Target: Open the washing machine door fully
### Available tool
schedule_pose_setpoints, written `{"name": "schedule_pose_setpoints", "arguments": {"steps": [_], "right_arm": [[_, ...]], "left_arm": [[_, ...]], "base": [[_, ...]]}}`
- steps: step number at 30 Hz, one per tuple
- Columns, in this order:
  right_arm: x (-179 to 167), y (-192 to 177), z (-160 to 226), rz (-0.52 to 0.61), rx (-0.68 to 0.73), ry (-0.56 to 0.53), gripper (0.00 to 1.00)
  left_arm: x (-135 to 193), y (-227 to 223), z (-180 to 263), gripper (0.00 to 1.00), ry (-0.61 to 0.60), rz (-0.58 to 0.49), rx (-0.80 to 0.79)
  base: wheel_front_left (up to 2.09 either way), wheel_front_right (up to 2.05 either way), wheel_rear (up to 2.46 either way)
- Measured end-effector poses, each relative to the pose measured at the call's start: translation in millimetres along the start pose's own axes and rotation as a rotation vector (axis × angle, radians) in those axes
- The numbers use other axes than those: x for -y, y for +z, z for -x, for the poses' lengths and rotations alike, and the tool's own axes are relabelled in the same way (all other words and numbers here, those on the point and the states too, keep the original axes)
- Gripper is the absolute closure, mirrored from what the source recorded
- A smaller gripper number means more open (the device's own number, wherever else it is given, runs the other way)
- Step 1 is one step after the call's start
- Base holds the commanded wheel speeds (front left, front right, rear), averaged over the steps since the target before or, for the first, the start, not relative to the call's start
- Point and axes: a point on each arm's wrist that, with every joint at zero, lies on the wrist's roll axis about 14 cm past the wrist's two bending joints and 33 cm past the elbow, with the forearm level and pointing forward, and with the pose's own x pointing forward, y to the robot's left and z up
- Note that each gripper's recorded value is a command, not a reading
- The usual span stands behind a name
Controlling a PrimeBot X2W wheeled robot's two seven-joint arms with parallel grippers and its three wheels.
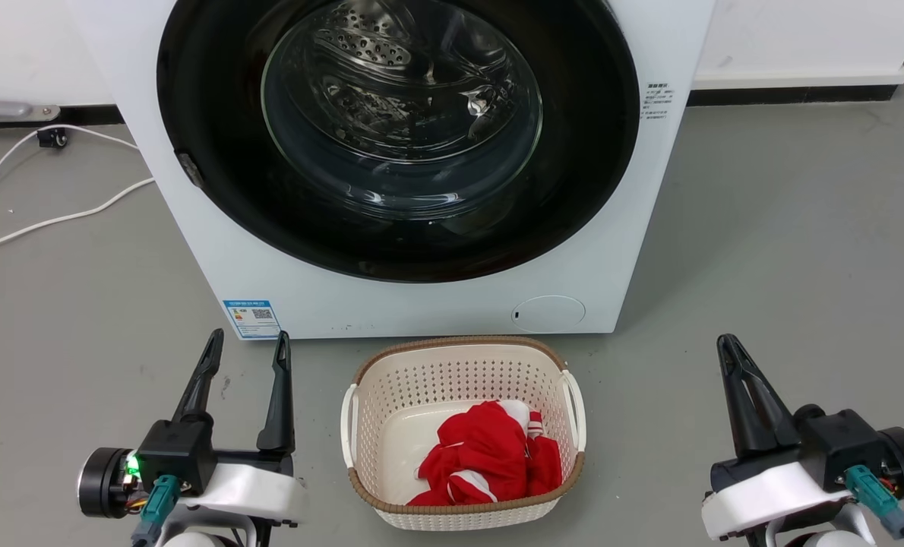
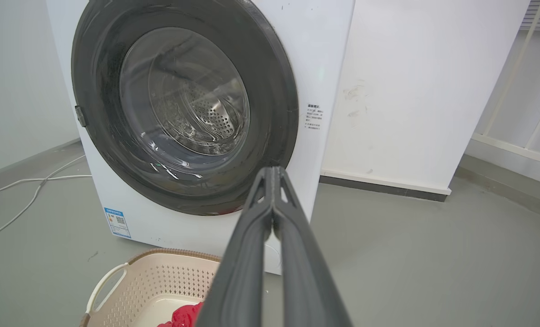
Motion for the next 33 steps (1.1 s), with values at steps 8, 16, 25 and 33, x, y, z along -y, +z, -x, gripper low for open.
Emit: {"name": "schedule_pose_setpoints", "arguments": {"steps": [8,16,25,33], "right_arm": [[12,-4,2,-0.521,0.047,-0.112,1.0],[24,2,-14,-1.112,0.154,-0.211,1.0],[70,24,-90,-1.316,0.337,-0.258,1.0],[78,14,-177,-1.347,0.26,-0.202,1.0]], "left_arm": [[-1,0,1,0.0,0.006,-0.001,-0.001],[-3,-7,-4,0.0,0.012,0.005,-0.014],[-17,-17,-40,0.0,0.034,0.016,-0.002],[-26,-37,-74,0.0,0.031,0.01,-0.004]], "base": [[0.0,0.0,0.0],[0.0,0.0,0.0],[0.0,0.0,0.0],[0.0,0.0,0.0]]}}
